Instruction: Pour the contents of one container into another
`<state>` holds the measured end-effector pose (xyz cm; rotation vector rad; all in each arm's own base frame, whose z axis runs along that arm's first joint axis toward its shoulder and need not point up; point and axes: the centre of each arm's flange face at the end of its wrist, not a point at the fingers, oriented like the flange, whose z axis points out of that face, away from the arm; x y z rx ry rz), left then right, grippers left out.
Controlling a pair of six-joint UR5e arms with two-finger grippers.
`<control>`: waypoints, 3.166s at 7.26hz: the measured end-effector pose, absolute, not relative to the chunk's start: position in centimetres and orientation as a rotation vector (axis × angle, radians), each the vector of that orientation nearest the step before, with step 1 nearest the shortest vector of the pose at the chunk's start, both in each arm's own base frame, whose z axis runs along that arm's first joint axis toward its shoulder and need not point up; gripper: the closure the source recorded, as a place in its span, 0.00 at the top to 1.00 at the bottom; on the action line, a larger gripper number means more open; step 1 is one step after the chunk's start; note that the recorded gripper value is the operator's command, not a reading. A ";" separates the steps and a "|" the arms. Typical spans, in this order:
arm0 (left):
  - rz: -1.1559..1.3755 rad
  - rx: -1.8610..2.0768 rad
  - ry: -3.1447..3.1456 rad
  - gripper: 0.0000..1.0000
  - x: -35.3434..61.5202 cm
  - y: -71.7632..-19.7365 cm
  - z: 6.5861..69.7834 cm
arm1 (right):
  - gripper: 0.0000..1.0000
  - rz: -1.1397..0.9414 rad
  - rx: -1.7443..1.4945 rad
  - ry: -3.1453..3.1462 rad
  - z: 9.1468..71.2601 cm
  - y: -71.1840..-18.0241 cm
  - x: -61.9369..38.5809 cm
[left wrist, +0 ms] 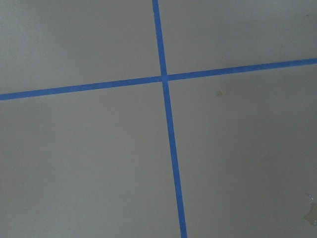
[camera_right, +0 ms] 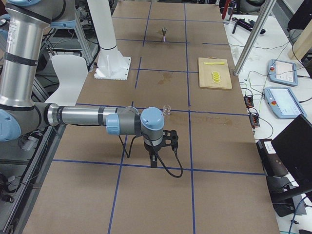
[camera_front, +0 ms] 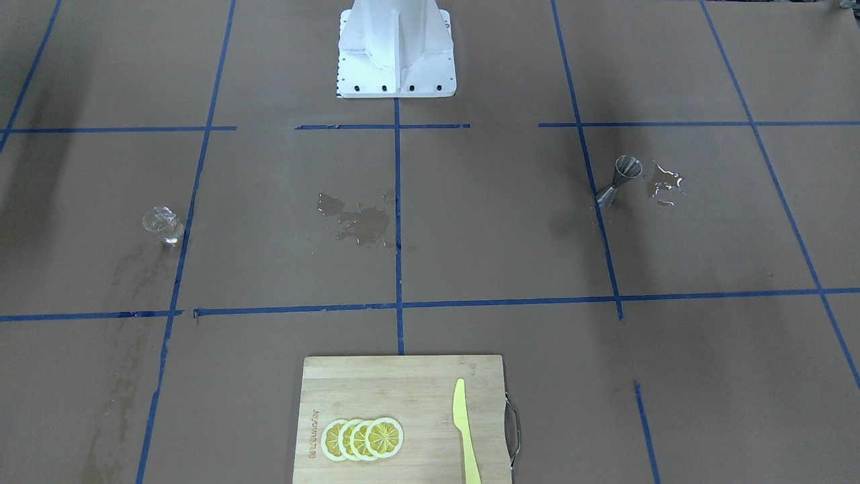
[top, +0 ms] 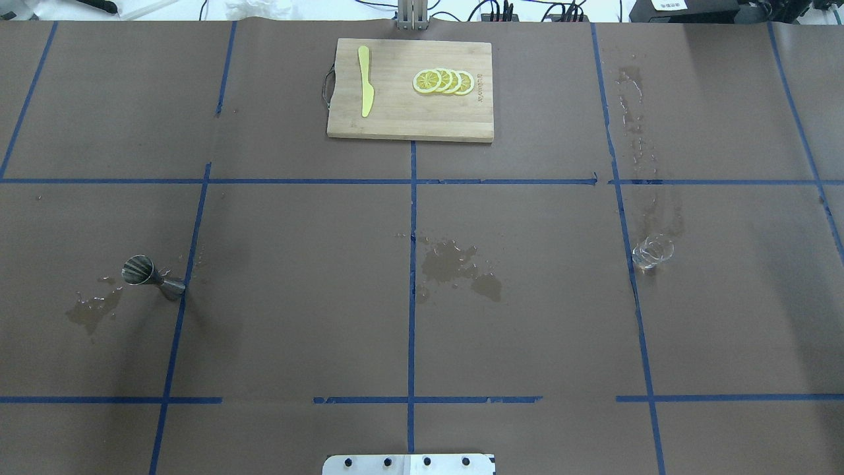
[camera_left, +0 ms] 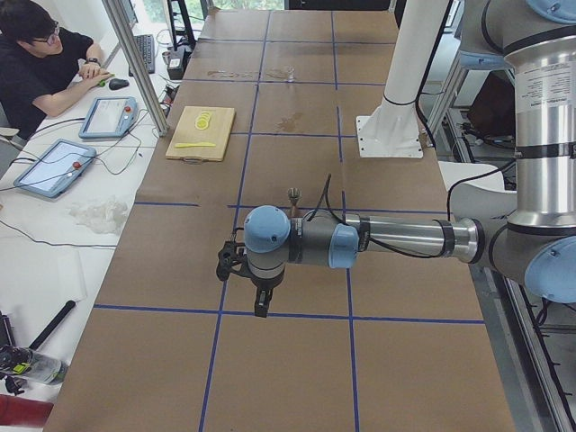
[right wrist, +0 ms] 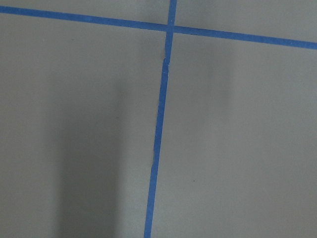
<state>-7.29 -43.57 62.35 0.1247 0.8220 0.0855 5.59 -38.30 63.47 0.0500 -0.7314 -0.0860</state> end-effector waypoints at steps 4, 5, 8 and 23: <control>0.102 0.156 0.820 1.00 -7.3 -43.9 61.9 | 1.00 -0.088 0.060 -0.733 63.1 -38.7 5.5; 0.112 0.178 0.818 1.00 -7.3 -44.1 61.7 | 1.00 -0.094 0.083 -0.735 62.8 -38.9 5.5; 0.132 0.218 0.814 1.00 -7.2 -44.4 61.4 | 1.00 -0.142 0.217 -0.733 61.2 -39.8 5.4; 0.349 0.933 0.842 1.00 -0.9 -47.9 51.1 | 1.00 -0.172 0.301 -0.731 59.8 -42.1 5.4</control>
